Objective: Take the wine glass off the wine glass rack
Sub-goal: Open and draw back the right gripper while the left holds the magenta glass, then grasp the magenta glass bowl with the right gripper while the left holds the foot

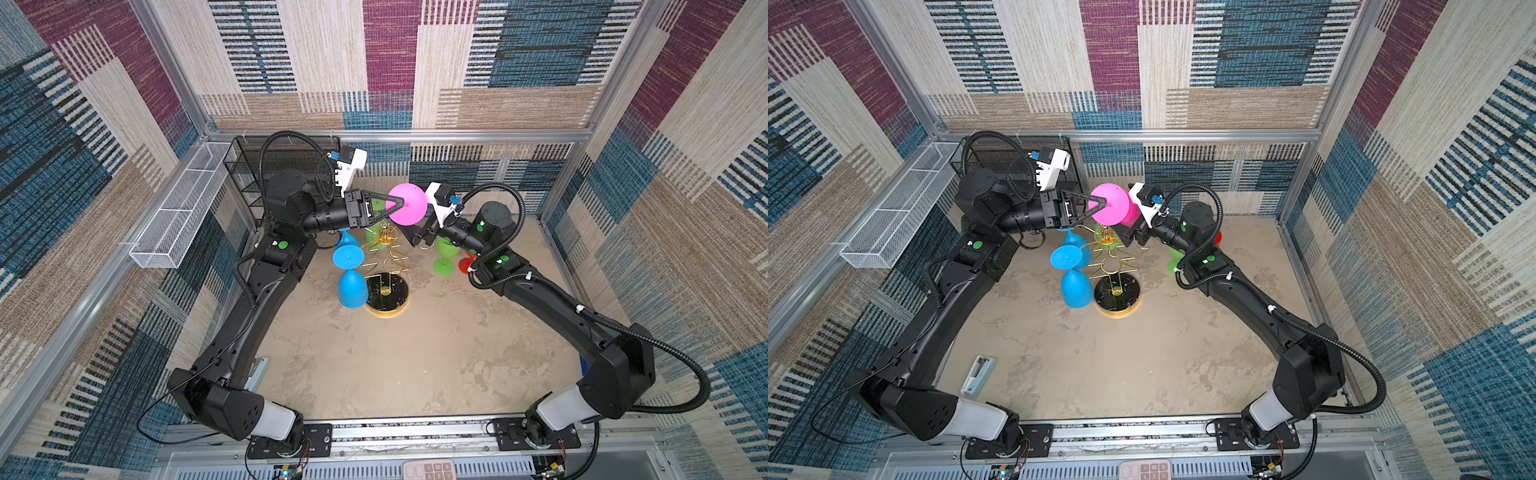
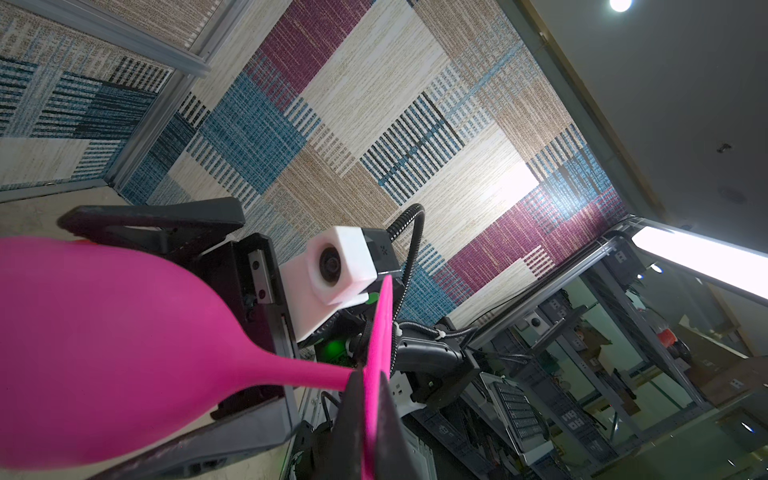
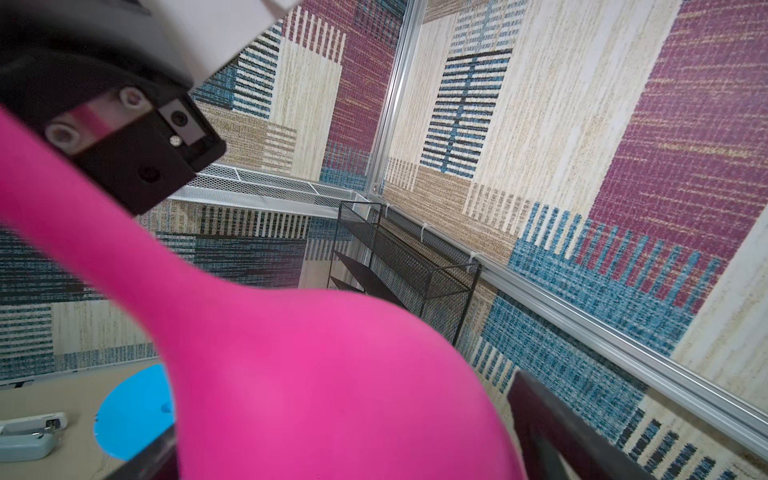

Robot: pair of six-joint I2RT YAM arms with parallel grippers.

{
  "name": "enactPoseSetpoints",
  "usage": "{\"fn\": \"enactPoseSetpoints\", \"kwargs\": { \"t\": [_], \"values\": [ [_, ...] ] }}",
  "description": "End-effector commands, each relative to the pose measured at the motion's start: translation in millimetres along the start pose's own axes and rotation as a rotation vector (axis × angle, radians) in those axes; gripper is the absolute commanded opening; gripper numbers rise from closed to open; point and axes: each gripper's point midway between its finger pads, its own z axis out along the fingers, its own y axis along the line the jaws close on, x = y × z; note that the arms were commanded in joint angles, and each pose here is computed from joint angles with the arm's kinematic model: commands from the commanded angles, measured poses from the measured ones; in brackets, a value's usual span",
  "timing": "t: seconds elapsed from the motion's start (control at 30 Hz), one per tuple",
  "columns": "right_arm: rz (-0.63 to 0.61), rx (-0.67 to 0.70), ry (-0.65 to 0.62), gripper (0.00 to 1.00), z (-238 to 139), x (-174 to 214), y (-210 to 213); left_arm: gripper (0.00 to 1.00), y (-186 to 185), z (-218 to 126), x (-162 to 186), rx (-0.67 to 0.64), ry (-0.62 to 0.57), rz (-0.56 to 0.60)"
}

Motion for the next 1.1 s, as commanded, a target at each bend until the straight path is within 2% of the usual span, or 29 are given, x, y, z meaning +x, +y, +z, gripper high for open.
{"fn": "enactPoseSetpoints", "kwargs": {
  "t": [0.0,0.37,0.4,0.5,0.6,0.73,0.87,0.97,1.07],
  "values": [
    [0.008,-0.007,-0.026,1.0,3,-8,3,0.0,-8,-1,-2,0.026,0.001,0.02],
    [0.036,0.016,-0.006,0.85,-5,-8,3,0.0,-7,-3,-5,0.022,-0.007,0.024],
    [0.039,0.016,-0.002,0.83,-6,-9,3,0.03,-6,-4,-5,0.022,-0.007,0.023],
    [0.049,0.017,0.011,0.78,-7,-8,4,0.22,-5,-6,-6,0.022,-0.007,0.03],
    [0.074,0.031,0.033,0.73,-9,-9,2,0.35,2,-10,-10,-0.006,-0.035,0.041],
    [0.104,0.049,0.08,0.67,-14,-10,0,0.42,12,-18,-15,-0.043,-0.071,0.065],
    [0.161,0.073,0.173,0.62,-21,-14,-4,0.44,28,-32,-22,-0.167,-0.145,0.182],
    [0.197,0.082,0.239,0.6,-30,-22,-4,0.48,44,-46,-33,-0.326,-0.241,0.366],
    [0.23,0.108,0.297,0.59,-41,-30,-6,0.51,52,-58,-46,-0.43,-0.326,0.573]
  ]
}}
